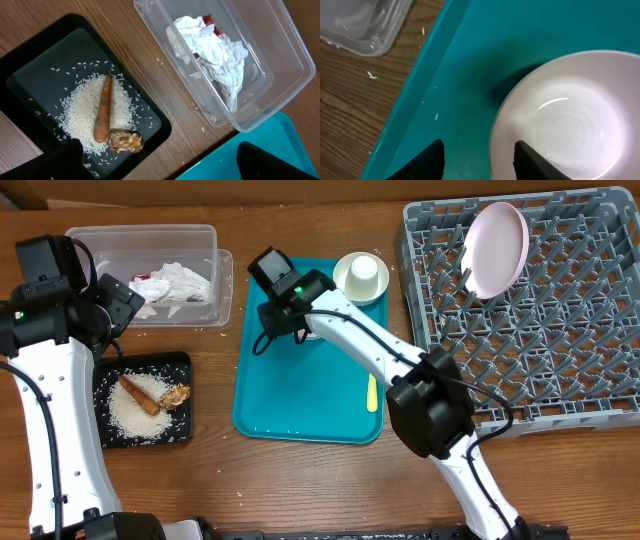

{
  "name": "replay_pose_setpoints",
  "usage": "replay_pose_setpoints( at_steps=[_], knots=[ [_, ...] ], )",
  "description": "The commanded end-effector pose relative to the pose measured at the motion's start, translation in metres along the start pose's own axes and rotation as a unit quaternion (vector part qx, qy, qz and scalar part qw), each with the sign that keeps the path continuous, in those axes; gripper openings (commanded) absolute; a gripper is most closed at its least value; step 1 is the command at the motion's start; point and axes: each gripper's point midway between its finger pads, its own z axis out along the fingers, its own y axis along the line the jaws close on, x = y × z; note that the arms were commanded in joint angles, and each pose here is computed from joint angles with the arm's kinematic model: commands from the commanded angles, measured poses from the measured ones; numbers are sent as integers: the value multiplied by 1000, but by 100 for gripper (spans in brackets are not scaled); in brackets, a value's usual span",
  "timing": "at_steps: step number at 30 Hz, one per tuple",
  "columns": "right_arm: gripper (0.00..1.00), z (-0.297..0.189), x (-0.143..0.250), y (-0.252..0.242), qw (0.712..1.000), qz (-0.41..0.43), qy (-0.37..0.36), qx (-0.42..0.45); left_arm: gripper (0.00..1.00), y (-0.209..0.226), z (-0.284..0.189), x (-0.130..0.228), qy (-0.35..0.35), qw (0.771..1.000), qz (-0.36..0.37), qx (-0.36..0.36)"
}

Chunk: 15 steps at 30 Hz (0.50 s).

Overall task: Sort waste into correct bins and load items into the dishwasher
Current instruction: 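Lower the right gripper and grasp the pink bowl's rim, then lift the pink bowl and carry it to the dish rack's right side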

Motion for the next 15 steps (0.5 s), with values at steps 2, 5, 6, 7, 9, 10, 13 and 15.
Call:
replay_pose_setpoints(
  at_steps=[2,5,6,7,9,10,13,15],
  knots=[
    [45,13,4,3,1000,-7,3,7,100,1,1,-2,-5,1000,-9,-6],
    [37,15,7,3,1000,-8,8,9,100,1,1,-2,-5,1000,-9,-6],
    [34,15,6,3,1000,-8,8,9,100,1,1,-2,-5,1000,-9,-6],
    [28,15,6,3,1000,-8,8,9,100,1,1,-2,-5,1000,-9,-6],
    [19,15,6,4,1000,-8,8,8,100,1,1,-2,-5,1000,-9,-6],
    [13,15,7,4,1000,-9,8,8,100,2,1,-2,-5,1000,-9,-6],
    [4,5,3,5,1000,-9,3,6,100,1,1,-2,-5,1000,-9,-6],
    [4,-5,-1,7,1000,-9,-5,4,100,1,1,-2,-5,1000,-9,-6]
  ],
)
